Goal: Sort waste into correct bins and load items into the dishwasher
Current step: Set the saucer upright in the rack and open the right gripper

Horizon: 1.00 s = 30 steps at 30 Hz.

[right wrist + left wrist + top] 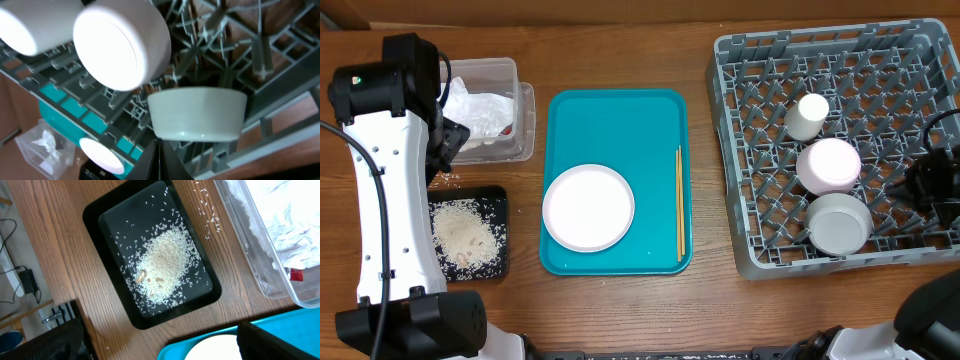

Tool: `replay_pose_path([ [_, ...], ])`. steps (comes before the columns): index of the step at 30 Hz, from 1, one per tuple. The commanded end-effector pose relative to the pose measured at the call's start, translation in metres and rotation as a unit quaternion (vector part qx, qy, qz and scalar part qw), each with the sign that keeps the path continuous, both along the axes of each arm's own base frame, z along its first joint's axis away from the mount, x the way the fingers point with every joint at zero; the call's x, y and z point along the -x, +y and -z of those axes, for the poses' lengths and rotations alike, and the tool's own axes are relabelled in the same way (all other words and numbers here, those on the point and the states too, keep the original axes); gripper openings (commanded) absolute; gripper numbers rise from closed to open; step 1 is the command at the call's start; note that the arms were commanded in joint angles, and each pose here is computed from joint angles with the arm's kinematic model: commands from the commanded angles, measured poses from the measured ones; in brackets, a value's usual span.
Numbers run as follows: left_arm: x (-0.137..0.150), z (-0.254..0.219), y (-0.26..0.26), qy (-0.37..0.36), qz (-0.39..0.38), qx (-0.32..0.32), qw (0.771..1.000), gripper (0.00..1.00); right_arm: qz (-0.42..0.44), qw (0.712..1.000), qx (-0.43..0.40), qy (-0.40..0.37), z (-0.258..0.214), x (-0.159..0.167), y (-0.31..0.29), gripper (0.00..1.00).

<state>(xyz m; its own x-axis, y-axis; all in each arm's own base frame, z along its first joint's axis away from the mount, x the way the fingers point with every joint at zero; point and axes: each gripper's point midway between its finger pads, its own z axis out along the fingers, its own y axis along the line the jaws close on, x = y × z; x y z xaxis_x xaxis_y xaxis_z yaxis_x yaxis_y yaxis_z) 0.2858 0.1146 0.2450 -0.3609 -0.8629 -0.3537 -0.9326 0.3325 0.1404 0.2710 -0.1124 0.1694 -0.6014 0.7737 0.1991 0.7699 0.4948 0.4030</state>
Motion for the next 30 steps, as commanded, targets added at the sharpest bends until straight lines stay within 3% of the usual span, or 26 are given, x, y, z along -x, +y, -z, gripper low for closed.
replay_pose_path([
  [1, 0.000, -0.009, -0.003, -0.018, -0.003, -0.005, 1.000, 1.00, -0.035, 0.999, 0.033, -0.008, -0.012, 0.001, 0.008, 0.04],
  [8, -0.001, -0.008, -0.003, -0.017, -0.003, -0.005, 1.000, 1.00, -0.097, 0.993, 0.035, 0.058, 0.015, 0.015, 0.043, 0.04],
  [15, -0.001, -0.008, -0.003, -0.017, -0.003, -0.005, 1.000, 1.00, -0.091, 0.988, 0.055, 0.112, 0.055, 0.025, 0.057, 0.04],
  [30, -0.001, -0.007, -0.003, -0.016, -0.003, -0.005, 1.000, 1.00, -0.058, 0.992, 0.096, 0.065, 0.071, -0.003, 0.042, 0.04],
])
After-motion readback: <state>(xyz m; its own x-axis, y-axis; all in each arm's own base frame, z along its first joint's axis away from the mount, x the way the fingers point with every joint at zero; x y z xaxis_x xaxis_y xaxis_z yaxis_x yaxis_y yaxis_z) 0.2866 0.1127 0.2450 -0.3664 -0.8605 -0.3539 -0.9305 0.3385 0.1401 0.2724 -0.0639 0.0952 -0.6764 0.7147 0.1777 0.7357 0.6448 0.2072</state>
